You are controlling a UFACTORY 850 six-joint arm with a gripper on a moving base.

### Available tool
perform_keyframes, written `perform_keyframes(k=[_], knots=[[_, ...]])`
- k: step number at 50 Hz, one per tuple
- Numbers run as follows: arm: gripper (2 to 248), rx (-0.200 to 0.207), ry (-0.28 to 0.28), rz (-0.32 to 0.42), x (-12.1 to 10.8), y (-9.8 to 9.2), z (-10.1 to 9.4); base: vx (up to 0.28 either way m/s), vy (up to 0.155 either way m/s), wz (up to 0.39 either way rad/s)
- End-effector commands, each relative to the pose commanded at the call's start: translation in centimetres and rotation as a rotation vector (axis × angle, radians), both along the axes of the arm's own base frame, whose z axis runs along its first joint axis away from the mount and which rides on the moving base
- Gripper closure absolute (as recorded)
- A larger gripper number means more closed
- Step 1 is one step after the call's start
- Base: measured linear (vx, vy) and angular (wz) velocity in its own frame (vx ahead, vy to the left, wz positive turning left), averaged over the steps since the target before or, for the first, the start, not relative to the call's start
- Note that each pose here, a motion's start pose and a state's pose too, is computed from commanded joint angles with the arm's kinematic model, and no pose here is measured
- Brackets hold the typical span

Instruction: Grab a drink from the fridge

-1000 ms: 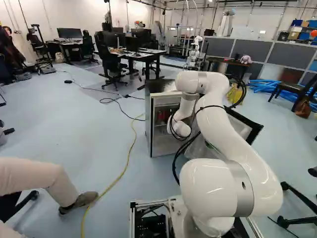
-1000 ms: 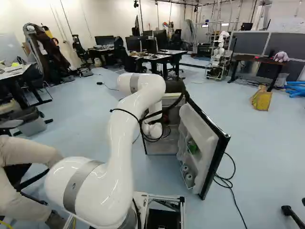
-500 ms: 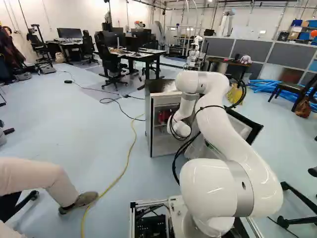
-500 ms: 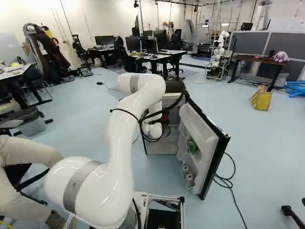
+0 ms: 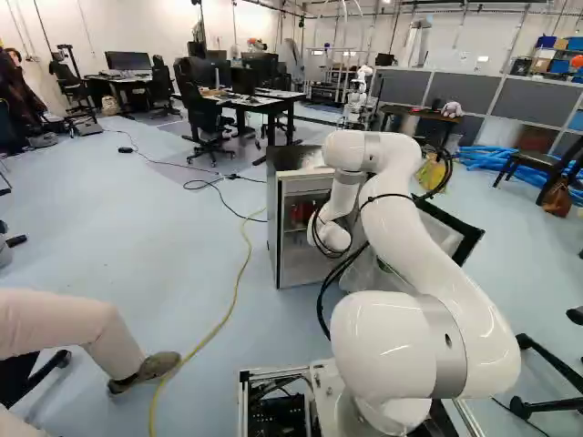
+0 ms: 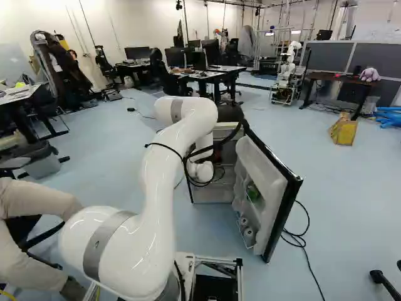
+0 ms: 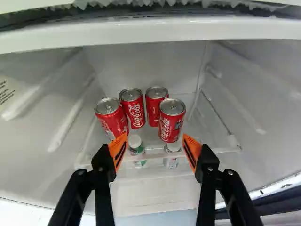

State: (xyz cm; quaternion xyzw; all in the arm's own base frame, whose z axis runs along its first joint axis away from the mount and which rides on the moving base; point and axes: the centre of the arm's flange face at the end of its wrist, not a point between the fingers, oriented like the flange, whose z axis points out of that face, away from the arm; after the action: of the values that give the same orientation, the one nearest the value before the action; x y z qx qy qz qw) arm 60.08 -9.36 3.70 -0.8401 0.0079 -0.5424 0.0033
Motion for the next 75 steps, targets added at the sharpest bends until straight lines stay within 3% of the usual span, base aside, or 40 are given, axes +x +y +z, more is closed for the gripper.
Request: perform_keyframes(k=[75], knots=[[77, -0.013, -0.068, -0.013, 3.9, -1.5, -1.4, 0.000, 0.000, 0.000]])
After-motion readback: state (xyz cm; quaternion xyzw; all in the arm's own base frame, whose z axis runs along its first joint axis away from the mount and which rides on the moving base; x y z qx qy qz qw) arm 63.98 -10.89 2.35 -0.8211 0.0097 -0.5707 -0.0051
